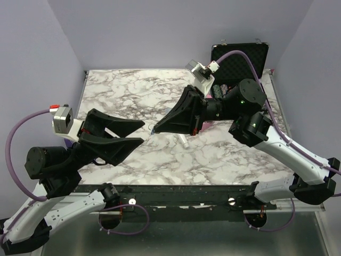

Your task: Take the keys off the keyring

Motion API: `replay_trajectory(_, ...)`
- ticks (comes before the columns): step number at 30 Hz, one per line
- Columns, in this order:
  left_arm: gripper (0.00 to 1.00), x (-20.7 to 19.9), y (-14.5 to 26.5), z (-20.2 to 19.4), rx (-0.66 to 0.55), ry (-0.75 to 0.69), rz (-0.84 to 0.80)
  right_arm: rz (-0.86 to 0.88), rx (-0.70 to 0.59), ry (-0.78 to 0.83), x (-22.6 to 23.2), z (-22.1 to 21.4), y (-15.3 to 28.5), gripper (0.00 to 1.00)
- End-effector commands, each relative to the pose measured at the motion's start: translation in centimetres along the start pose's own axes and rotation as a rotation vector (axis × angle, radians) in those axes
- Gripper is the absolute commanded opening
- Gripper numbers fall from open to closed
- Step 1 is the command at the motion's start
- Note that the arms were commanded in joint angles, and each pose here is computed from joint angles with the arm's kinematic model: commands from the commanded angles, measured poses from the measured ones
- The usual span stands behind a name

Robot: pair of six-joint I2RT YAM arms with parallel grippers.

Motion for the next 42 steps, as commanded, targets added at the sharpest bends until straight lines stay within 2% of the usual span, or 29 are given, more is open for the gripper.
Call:
replay_trajectory(1, 0.63, -0.8, -0.6, 0.6, -0.019, 0.021, -0.086, 0.054, -0.049, 0.039, 1.0, 1.5, -0.3, 0.01)
replay_trajectory(19, 0.49, 0.0, -1.6, 0.0, 0.037, 0.028, -0.051, 0.047, -0.053, 0.035, 0.5, 1.2, -0.6, 0.01)
replay_trajectory(23, 0.4, 0.1, -1.7, -0.1, 0.055, 0.019, -0.036, 0.047, -0.049, 0.034, 0.4, 1.1, -0.6, 0.01)
replay_trajectory(28, 0.19, 0.1, -1.7, -0.1, 0.06, 0.014, -0.037, 0.043, -0.048, 0.033, 0.3, 1.0, -0.5, 0.01)
replay_trajectory(32, 0.11, 0.1, -1.7, 0.0, 0.061, 0.014, -0.03, 0.04, -0.046, 0.031, 0.1, 0.9, -0.6, 0.01)
replay_trajectory(35, 0.01, 0.1, -1.7, 0.0, 0.062, 0.014, -0.028, 0.04, -0.046, 0.031, 0.2, 0.9, -0.5, 0.01)
replay_trajectory(42, 0.0, 0.2, -1.8, 0.0, 0.095, 0.005, -0.012, 0.039, -0.04, 0.029, 0.2, 0.8, -0.5, 0.01)
Point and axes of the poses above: each gripper's point midway between its finger pads, its own y axis back along the fingers, its own x axis along the line the jaws close on, z = x × y, the point moved 10 cm from there along y, back along the fingers, and after that the axes turned 4 degrees about -y, right-handed, at the moved point
